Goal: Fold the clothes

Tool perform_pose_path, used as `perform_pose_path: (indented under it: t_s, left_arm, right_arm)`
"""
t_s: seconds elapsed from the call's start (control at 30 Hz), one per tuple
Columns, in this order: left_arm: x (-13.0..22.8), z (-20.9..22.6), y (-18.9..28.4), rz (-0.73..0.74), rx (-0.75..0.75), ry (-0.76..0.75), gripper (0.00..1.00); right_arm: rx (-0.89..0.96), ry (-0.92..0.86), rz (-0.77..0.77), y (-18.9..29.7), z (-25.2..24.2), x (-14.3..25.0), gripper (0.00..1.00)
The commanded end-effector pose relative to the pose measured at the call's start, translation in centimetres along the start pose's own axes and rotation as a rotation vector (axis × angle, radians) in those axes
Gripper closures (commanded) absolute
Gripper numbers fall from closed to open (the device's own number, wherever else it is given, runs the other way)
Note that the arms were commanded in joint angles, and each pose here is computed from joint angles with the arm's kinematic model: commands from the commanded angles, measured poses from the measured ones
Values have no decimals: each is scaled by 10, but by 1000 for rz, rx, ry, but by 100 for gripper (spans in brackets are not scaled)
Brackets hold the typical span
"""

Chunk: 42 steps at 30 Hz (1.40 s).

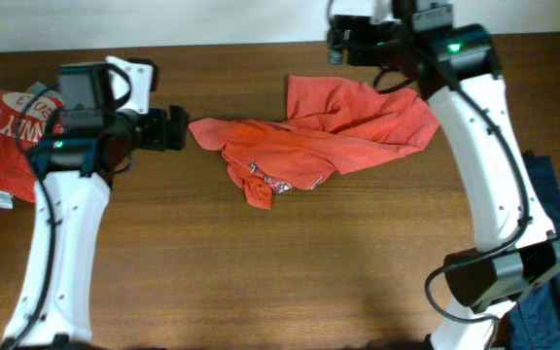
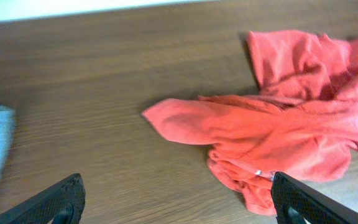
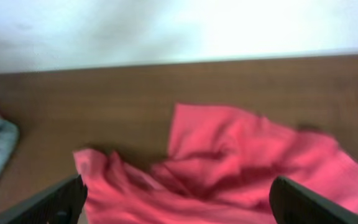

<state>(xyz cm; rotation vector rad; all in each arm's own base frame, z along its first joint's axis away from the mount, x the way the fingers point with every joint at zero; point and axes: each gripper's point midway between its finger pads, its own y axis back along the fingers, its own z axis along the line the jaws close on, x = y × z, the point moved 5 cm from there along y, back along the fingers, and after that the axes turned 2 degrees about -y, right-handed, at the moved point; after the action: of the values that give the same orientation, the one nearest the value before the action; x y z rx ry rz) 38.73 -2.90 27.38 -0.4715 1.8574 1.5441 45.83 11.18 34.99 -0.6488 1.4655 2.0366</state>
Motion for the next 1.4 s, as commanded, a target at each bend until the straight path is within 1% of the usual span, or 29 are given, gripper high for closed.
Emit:
perform_pose_path:
  t_s: [0.0,0.13,0.17,0.2,0.27,0.3,0.37,0.47,0.63,0.73,0.87,1.0,1.1,1.17,1.27,1.3,1.33,1.37]
  left_arm:
    - [-2,-20,-25,26,69,-21,5]
    - [0,-32,-53,48,93,-50,5]
    - [1,-33,-57,55,89,-52,5]
    - [3,-33,-64,68,74,-57,5]
    - [7,-30,-74,92,38,-62,4]
    - [9,-28,-78,101,24,-63,1]
    - [16,-25,-91,133,20,-94,1]
    - [22,-23,-106,156,25,-118,1]
    - [36,-16,-139,199,21,-148,1]
    - [45,-4,-155,224,-20,-143,1]
    - [46,12,-185,179,-41,-131,1]
    - [43,19,-220,90,-57,-113,1]
    - [56,20,-240,105,-43,-85,2]
    - [73,12,-248,160,29,-70,8]
    - [77,11,-247,181,34,-65,11]
    - [78,11,-247,184,35,-61,19]
    - [79,11,-247,189,33,-45,23]
    - [80,11,-247,194,35,-35,43]
  right_arm:
    - [51,-102,47,15,-40,2,1]
    - [152,-207,125,21,-95,13,1]
    - [162,-218,132,21,-101,15,1]
    - [192,-255,158,21,-119,21,1]
    - [223,-296,187,19,-139,29,1]
    - [242,-322,211,16,-152,36,1]
    - [275,-363,283,6,-173,58,1]
    - [292,-378,356,-10,-189,85,1]
    - [296,-370,416,-30,-198,112,1]
    - [290,-346,431,-32,-199,116,1]
    - [289,-343,423,-33,-199,115,1]
    - [290,-346,434,-32,-198,117,1]
    - [291,-348,445,-31,-198,119,1]
    - [292,-349,447,-31,-198,119,1]
    - [291,-348,442,-31,-198,118,1]
    - [291,-348,440,-32,-198,118,1]
    - [291,-347,439,-32,-198,118,0]
    - [291,-347,439,-32,-198,118,0]
